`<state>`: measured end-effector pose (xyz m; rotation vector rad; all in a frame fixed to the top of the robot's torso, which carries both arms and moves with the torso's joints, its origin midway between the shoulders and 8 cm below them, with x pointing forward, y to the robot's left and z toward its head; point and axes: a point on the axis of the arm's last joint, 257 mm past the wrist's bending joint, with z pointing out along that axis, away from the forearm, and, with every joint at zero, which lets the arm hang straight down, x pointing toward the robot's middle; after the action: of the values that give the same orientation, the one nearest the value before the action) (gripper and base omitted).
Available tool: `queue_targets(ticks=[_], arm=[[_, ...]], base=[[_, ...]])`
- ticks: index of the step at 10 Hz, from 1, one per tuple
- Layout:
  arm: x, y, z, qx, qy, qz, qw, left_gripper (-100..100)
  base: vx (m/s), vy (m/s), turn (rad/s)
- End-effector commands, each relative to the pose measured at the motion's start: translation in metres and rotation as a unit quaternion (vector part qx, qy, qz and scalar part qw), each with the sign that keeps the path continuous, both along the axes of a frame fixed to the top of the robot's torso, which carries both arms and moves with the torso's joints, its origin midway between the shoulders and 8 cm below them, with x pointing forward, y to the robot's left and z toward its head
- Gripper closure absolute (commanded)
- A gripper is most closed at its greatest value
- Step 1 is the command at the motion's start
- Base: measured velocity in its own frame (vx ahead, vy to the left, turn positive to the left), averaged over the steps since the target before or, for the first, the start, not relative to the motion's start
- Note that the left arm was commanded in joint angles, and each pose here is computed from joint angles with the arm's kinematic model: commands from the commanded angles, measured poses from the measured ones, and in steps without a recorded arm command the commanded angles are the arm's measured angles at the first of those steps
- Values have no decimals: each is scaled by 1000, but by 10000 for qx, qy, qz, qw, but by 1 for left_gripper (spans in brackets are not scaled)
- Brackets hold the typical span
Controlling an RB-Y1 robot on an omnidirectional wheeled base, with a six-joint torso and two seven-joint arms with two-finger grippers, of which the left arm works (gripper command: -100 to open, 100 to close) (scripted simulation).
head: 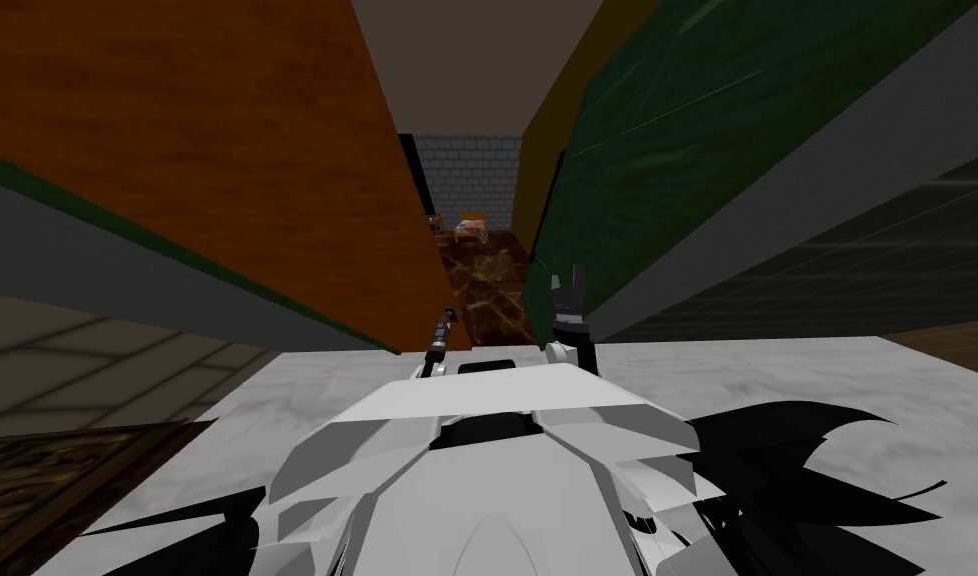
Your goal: Push the door open
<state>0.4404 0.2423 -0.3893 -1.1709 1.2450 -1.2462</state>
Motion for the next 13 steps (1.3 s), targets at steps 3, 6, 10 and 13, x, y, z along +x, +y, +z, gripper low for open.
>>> queue_targets(ticks=[3, 6, 10, 13], arm=[[0, -2, -2, -41, 4, 42, 10000, -100], [-1, -2, -2, -35, 9, 34, 10000, 100], [-1, -2, -2, -35, 9, 34, 10000, 100], [0, 17, -3, 43, 32, 187, 9998, 100]], base=[[200, -2, -19], [11, 0, -2], [-8, 0, 0], [138, -31, 27]])
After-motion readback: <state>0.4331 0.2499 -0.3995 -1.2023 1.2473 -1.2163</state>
